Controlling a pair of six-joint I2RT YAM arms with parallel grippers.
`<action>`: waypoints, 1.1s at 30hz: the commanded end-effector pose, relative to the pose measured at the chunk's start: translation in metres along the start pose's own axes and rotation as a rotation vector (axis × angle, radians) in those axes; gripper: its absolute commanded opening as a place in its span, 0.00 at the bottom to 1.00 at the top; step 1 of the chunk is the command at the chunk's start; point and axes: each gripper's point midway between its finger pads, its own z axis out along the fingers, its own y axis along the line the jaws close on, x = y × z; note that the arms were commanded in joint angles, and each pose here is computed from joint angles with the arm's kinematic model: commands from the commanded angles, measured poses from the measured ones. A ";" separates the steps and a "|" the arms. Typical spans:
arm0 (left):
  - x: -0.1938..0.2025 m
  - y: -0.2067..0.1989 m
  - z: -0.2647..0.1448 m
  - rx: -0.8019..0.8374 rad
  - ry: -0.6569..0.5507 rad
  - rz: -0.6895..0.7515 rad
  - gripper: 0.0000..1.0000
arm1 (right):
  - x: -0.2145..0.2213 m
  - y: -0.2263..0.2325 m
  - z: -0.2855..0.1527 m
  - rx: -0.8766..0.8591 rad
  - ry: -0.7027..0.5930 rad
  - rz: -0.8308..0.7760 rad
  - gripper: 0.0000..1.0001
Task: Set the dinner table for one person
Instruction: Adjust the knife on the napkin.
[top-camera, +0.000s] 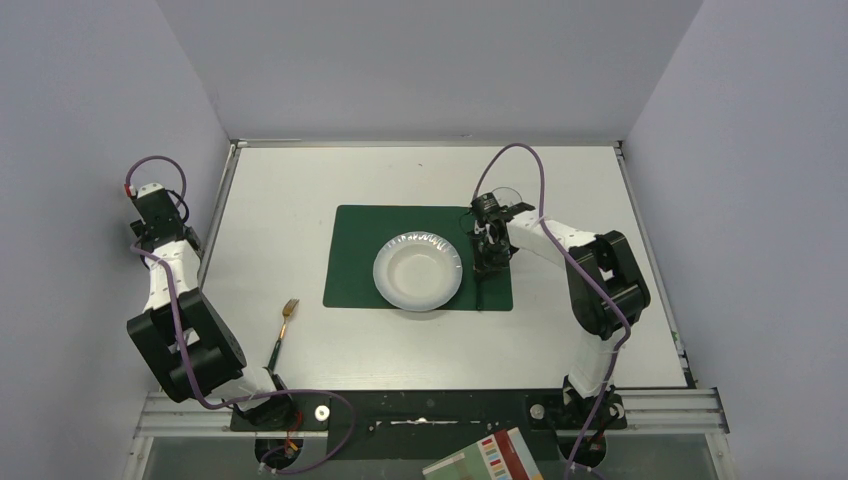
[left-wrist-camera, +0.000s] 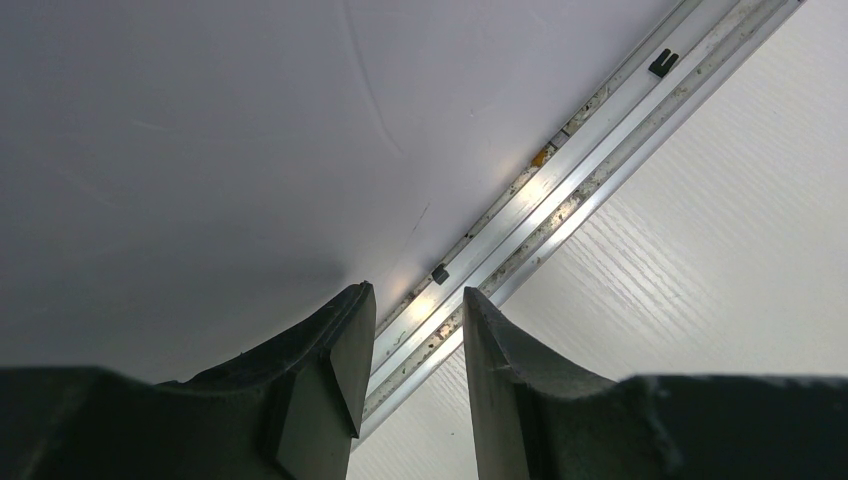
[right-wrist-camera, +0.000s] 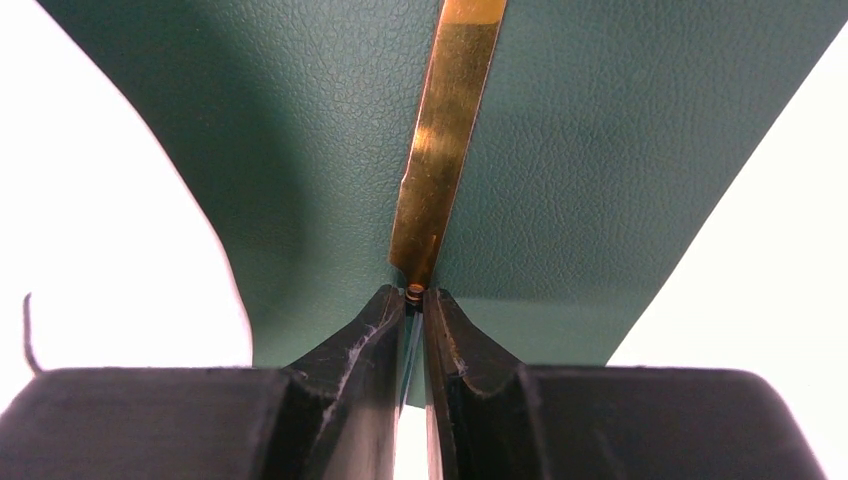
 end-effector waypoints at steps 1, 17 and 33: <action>-0.026 0.005 -0.005 -0.012 -0.070 -0.020 0.37 | -0.025 0.005 -0.021 -0.008 -0.083 -0.017 0.13; -0.026 0.004 -0.004 -0.008 -0.068 -0.018 0.37 | -0.015 0.003 -0.019 -0.002 -0.049 -0.004 0.15; -0.025 0.004 -0.004 -0.008 -0.062 -0.018 0.37 | -0.060 -0.001 -0.050 0.040 -0.216 -0.018 0.06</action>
